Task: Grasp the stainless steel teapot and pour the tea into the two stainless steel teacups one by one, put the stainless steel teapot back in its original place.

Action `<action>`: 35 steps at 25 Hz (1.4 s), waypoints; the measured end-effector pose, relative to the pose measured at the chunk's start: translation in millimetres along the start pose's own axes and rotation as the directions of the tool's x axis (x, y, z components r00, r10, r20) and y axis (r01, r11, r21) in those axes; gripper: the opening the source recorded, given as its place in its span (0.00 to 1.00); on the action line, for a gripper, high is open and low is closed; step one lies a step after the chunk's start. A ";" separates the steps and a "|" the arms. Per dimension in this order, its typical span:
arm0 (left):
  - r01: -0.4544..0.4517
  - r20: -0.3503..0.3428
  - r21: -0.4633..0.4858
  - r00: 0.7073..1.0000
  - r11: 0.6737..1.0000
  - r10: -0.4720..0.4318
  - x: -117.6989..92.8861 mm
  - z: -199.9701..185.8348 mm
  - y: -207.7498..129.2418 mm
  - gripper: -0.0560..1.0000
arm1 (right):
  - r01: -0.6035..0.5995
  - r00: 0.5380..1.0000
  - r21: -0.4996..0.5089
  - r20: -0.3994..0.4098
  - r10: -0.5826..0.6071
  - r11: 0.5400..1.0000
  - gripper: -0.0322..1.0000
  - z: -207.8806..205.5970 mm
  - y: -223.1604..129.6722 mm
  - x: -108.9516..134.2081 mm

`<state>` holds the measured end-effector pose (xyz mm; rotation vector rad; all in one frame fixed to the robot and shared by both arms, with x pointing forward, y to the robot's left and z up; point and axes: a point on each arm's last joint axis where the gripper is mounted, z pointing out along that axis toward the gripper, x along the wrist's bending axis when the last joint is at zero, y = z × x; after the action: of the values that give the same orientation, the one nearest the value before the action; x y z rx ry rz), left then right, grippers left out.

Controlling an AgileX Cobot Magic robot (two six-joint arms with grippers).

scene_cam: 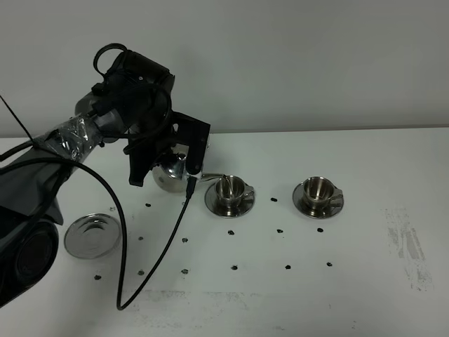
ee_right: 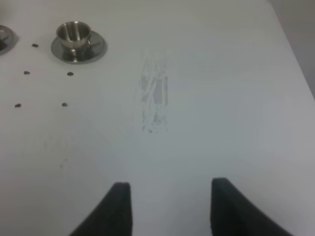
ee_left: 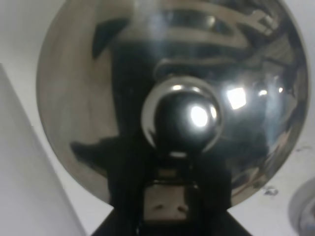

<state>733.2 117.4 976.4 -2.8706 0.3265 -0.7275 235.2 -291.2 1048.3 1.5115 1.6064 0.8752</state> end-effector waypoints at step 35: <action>-0.163 -0.100 0.120 0.979 0.979 0.175 6.1 -5.5 20.5 0.29 | 0.008 1.000 0.003 0.016 -0.008 1.000 0.41 0.0 -0.2 -1.4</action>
<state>732.2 95.6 979.6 -2.6644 0.5205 -0.8449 235.1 -292.6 1048.2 1.5088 1.6020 0.8550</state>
